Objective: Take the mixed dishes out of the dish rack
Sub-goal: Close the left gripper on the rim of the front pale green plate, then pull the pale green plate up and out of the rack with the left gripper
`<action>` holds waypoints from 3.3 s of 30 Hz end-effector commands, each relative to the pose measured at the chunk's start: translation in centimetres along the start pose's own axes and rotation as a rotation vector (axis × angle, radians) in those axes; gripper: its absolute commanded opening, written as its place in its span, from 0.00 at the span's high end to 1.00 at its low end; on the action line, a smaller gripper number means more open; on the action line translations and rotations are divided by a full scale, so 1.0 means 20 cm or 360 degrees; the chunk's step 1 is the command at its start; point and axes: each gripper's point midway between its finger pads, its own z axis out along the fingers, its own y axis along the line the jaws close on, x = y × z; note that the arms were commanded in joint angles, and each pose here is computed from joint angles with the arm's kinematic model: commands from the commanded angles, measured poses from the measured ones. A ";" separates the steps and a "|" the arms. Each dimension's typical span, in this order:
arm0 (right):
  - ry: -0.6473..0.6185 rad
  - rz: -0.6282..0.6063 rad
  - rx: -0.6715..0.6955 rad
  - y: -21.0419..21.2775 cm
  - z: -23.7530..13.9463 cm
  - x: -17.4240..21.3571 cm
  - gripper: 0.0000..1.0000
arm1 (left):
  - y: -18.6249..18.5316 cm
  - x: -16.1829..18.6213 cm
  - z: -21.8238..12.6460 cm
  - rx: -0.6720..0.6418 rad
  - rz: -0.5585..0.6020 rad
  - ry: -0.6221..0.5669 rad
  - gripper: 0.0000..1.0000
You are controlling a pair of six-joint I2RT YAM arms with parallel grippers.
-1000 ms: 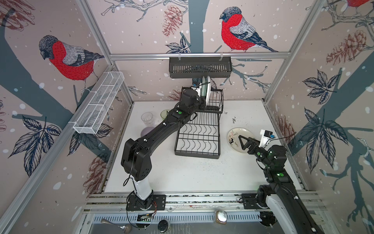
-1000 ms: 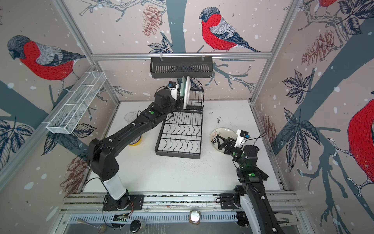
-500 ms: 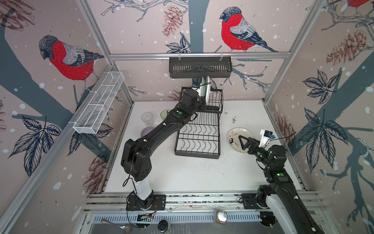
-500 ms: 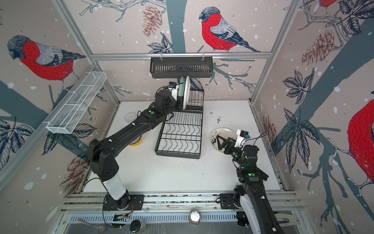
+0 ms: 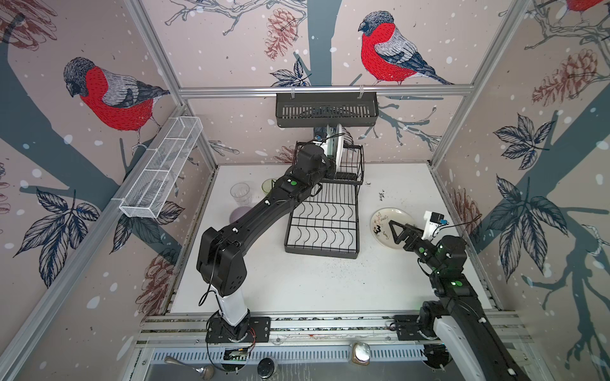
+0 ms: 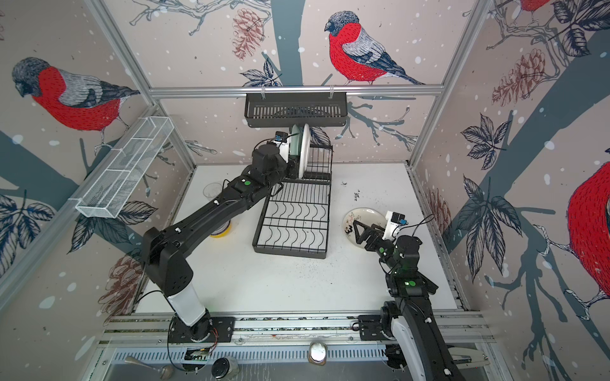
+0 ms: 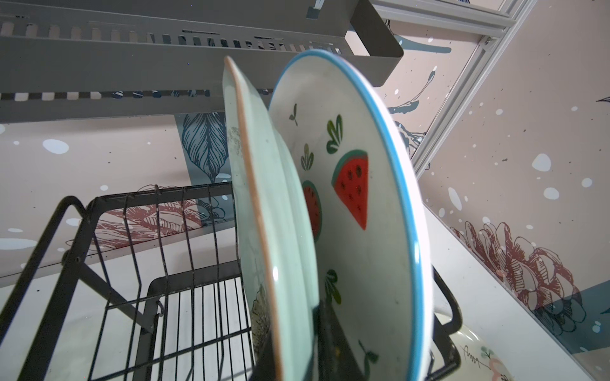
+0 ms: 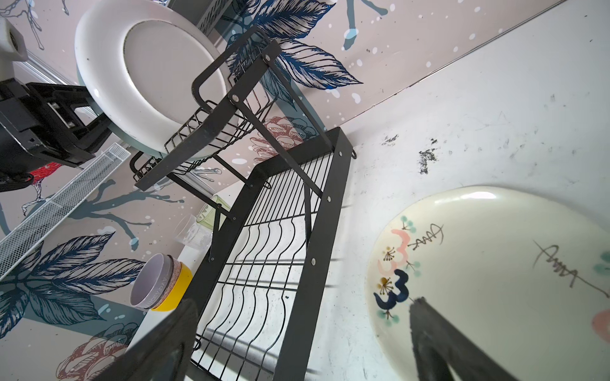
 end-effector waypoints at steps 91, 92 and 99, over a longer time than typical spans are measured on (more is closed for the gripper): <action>-0.0007 0.0007 0.0040 -0.02 0.00 -0.01 0.00 | -0.06 -0.52 -0.37 -0.0037 0.0201 -0.0633 1.00; -0.0009 0.0008 0.0042 -0.02 0.00 -0.01 0.00 | -0.07 -0.52 -0.38 -0.0030 0.0202 -0.0639 1.00; -0.0009 0.0009 0.0045 -0.02 0.00 -0.01 0.00 | -0.08 -0.54 -0.42 -0.0036 0.0216 -0.0653 1.00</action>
